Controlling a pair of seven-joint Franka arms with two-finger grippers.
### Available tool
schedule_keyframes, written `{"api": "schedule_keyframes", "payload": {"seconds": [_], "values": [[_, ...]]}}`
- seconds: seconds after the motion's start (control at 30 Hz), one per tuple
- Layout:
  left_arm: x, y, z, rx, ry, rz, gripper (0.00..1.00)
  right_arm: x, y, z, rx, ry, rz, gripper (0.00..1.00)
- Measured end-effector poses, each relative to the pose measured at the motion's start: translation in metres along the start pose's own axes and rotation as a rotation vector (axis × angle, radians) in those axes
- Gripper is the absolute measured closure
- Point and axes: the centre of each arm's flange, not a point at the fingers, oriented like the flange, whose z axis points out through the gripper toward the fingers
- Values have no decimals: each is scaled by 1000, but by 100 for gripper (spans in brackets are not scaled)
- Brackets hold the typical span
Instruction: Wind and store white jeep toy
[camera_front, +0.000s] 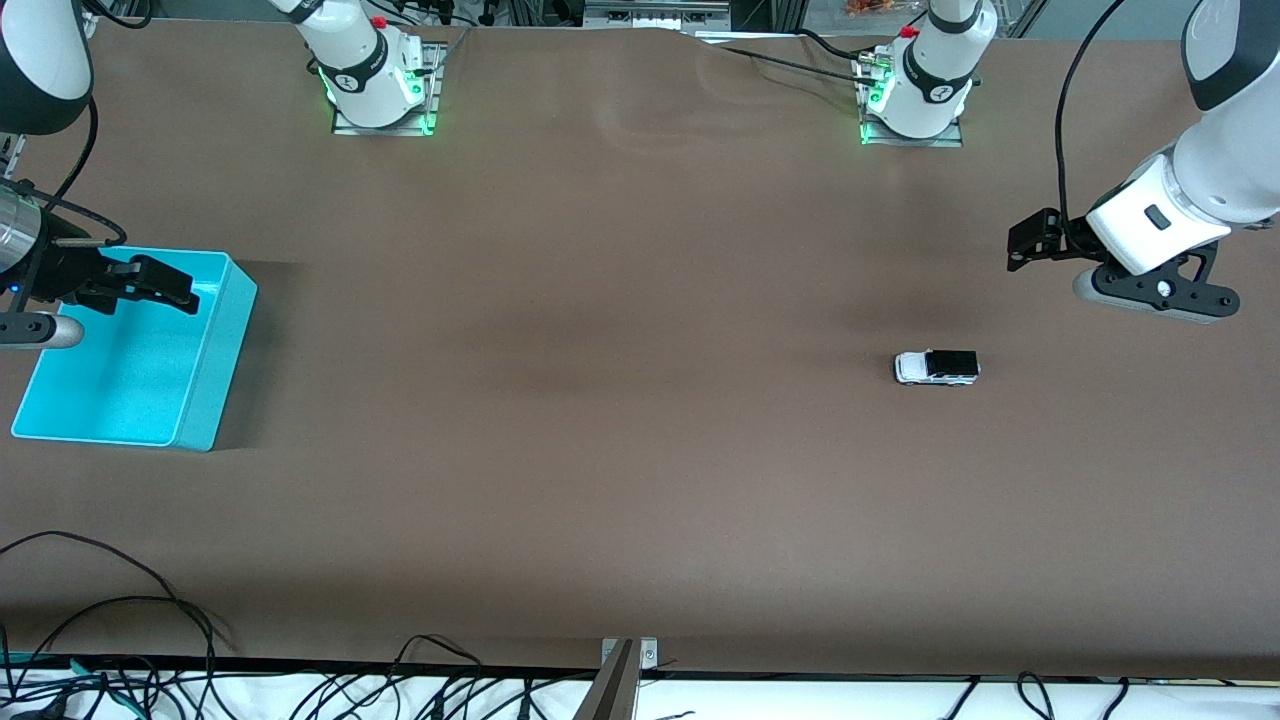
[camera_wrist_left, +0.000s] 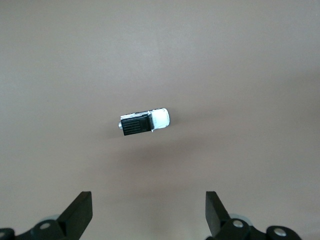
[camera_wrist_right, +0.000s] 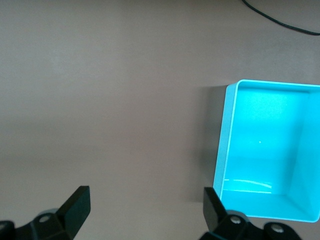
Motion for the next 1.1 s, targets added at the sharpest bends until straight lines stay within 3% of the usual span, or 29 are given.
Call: {"api": "schedule_keyframes", "payload": {"seconds": [1.1], "values": [[-1, 5, 3, -1, -16, 17, 0, 0, 0, 0, 0, 0, 0, 0]]}}
